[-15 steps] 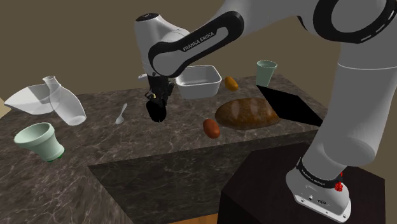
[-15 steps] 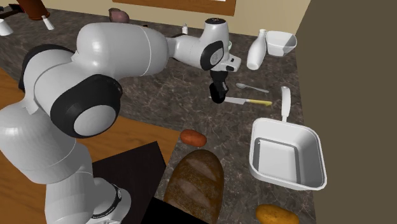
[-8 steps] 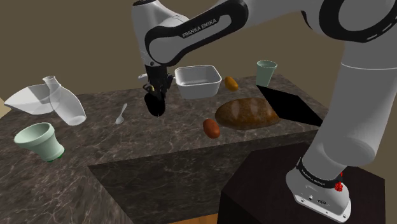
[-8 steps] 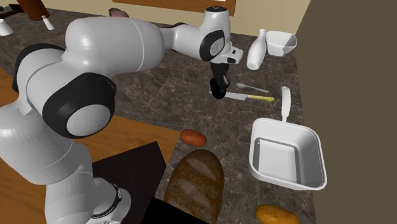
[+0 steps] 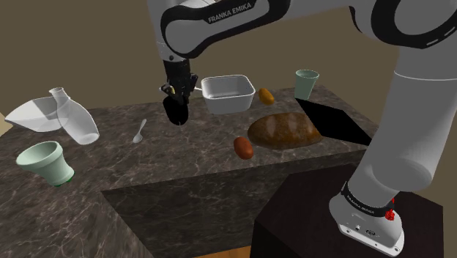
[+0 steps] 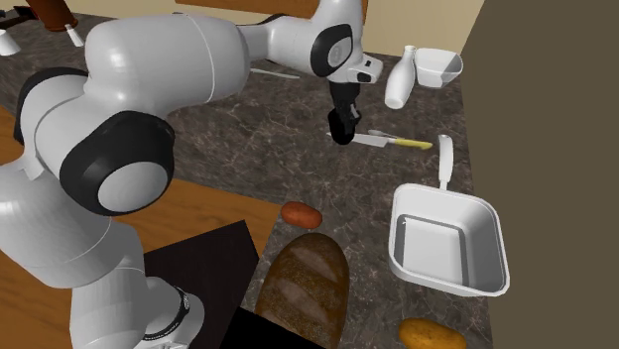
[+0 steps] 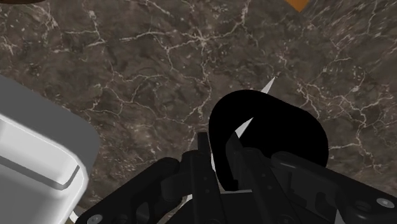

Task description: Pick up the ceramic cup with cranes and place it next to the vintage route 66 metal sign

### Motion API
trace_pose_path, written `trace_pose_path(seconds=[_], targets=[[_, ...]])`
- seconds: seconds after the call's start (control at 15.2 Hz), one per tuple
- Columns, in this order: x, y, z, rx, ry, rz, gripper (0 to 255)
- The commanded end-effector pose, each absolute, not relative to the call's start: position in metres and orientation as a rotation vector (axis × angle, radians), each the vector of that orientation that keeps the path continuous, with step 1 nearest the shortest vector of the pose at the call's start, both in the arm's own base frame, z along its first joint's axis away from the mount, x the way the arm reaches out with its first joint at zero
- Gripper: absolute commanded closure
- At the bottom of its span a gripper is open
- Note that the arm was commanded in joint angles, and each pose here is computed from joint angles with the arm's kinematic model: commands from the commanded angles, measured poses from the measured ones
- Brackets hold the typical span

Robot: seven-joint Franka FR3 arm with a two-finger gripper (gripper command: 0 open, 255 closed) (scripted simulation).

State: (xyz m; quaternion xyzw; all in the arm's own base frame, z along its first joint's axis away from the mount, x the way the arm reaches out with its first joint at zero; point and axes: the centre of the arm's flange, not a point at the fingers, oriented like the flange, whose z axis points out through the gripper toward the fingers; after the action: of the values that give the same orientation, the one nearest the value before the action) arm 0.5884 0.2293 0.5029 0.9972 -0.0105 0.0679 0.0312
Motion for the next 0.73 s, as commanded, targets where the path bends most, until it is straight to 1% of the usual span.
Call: trace_pose_path(seconds=[0.0, 0.33, 0.66], targets=[[0.588, 0.229, 0.513, 3.072, -0.032, 0.209, 255], [0.588, 0.229, 0.539, 3.072, -0.032, 0.209, 255], [0.563, 0.168, 0.539, 3.072, -0.032, 0.209, 255]])
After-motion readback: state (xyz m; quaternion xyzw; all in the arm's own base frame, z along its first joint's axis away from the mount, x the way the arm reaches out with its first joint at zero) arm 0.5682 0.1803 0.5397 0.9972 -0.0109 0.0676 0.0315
